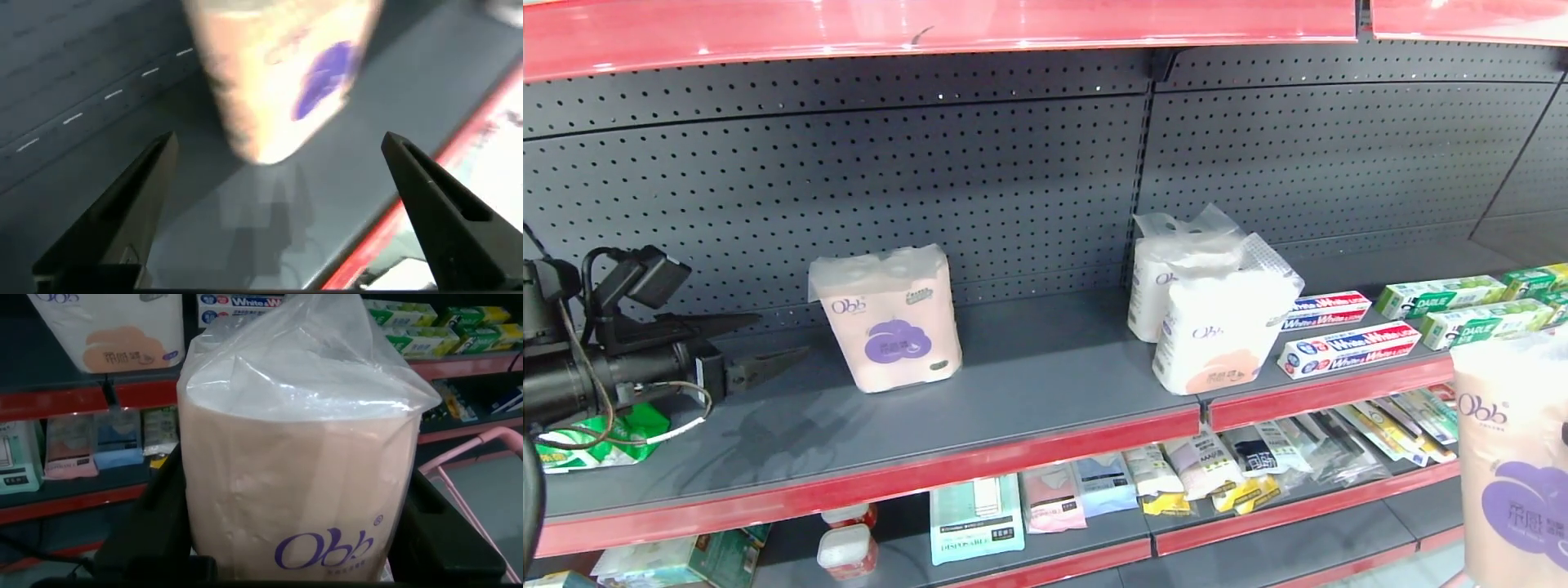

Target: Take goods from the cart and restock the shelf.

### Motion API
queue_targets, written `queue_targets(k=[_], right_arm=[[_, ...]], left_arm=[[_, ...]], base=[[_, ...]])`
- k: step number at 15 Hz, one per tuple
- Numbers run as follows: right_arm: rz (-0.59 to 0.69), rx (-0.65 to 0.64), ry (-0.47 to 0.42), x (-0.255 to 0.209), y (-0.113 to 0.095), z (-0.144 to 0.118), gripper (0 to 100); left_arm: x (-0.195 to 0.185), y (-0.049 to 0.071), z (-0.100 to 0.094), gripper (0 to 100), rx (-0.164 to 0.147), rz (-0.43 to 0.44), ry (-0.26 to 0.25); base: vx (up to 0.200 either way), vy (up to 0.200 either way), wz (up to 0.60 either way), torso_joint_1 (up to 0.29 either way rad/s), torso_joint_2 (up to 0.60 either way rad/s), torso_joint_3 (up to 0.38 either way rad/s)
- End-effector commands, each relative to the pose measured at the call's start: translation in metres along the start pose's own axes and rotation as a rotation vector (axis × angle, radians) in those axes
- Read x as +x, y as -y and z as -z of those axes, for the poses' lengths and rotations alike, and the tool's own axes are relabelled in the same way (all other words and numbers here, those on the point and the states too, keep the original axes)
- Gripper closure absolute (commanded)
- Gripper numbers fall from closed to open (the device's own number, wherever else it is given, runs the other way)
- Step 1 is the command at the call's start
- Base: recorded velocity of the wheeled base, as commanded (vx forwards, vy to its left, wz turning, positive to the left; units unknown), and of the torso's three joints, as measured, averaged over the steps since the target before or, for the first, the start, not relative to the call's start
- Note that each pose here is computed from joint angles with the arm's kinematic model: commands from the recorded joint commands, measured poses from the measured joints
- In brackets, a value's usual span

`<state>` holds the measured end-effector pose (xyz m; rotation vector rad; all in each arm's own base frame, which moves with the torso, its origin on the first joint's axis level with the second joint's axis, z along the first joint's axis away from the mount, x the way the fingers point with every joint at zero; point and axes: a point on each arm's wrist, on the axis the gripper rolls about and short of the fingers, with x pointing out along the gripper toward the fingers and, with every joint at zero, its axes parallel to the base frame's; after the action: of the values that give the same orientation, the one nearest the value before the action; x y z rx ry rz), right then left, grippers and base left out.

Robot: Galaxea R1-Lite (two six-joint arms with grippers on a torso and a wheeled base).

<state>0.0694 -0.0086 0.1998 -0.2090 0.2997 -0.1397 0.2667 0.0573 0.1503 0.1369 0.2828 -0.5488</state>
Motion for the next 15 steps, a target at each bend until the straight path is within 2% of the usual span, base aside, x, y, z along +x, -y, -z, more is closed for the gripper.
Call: queue_targets(k=[1,4,6,7,11,15], right_arm=[[-0.001,-0.001,-0.006,0.001,0.000,0.000,100],[0.000,-0.003,-0.006,0.001,0.000,0.000,100],[0.000,-0.005,-0.008,0.001,0.000,0.000,100],[0.000,-0.011,-0.008,0.001,0.000,0.000,100],[-0.002,-0.019,-0.014,0.002,0.000,0.002,100],[-0.004,-0.020,-0.023,0.002,-0.001,0.003,100]], left_arm=[[0.009,-0.004,0.009,0,0.002,0.042,-0.014],[0.022,-0.015,0.016,0,0.046,0.116,0.001],[0.038,-0.030,0.019,0,0.103,0.135,0.010],[0.042,-0.036,0.018,0,0.122,0.151,0.025],[0.047,-0.038,0.019,0,0.118,0.170,0.029],[0.062,-0.055,0.016,0,0.133,0.172,0.051]], base=[[0.000,0.000,0.00,0.000,0.00,0.000],[0.000,0.000,0.00,0.000,0.00,0.000],[0.000,0.000,0.00,0.000,0.00,0.000],[0.000,0.000,0.00,0.000,0.00,0.000],[0.000,0.000,0.00,0.000,0.00,0.000],[0.000,0.000,0.00,0.000,0.00,0.000]])
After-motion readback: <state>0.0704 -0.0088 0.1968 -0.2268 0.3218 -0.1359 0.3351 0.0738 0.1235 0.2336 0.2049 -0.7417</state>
